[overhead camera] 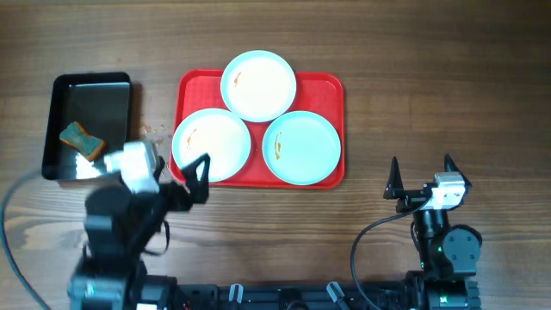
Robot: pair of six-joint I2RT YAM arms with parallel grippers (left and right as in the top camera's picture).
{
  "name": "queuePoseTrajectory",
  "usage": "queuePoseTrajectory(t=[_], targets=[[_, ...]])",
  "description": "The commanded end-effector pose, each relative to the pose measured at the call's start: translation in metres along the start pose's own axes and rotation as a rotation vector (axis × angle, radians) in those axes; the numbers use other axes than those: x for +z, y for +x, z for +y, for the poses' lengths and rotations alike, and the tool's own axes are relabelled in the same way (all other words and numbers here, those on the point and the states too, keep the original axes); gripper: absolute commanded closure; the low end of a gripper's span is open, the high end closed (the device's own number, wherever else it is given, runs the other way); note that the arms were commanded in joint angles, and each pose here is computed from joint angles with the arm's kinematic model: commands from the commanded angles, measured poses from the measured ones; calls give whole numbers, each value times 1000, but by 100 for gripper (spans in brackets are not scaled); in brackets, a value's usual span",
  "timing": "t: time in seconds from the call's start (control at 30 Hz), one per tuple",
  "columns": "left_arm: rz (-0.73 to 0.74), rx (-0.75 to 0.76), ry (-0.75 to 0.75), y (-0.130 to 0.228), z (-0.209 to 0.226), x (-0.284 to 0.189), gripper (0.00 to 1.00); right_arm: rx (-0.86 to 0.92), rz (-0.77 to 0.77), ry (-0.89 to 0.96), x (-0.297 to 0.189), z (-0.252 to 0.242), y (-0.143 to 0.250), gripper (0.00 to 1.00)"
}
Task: Clean dirty plates on tray and stack at the side
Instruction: 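Move the left gripper over the black tray toward the sponge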
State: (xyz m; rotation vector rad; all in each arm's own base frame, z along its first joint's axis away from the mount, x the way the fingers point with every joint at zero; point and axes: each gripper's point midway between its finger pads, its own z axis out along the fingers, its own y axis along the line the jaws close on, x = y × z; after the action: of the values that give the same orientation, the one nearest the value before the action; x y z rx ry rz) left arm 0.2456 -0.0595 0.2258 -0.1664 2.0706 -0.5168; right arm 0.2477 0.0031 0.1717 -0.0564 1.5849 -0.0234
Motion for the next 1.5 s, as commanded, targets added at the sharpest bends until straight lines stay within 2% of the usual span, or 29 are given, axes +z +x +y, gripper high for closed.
queuePoseTrajectory(t=[0.0, 0.13, 0.33, 0.57, 0.7, 1.03, 1.17, 1.33, 1.47], targets=[[57, 31, 10, -20, -11, 9, 0, -9, -4, -14, 0, 2, -1, 0], [131, 19, 139, -13, -33, 15, 0, -9, -4, -14, 0, 2, -1, 0], [207, -11, 102, 2, -23, 23, 0, -9, -4, -14, 0, 2, -1, 0], [324, -130, -157, 18, 25, 42, 0, -9, -4, -14, 0, 2, -1, 0], [331, -149, -179, 10, 33, 55, 0, -9, -4, -14, 0, 2, -1, 0], [401, -170, -175, 24, 36, 67, 0, -9, -4, -14, 0, 2, -1, 0], [389, -161, -219, 23, 44, 70, 0, -9, -4, -14, 0, 2, -1, 0], [295, -227, -488, 12, 93, 72, 0, -9, -4, -14, 0, 2, -1, 0], [353, -329, -532, 18, 118, 77, 0, -9, -4, -14, 0, 2, -1, 0]])
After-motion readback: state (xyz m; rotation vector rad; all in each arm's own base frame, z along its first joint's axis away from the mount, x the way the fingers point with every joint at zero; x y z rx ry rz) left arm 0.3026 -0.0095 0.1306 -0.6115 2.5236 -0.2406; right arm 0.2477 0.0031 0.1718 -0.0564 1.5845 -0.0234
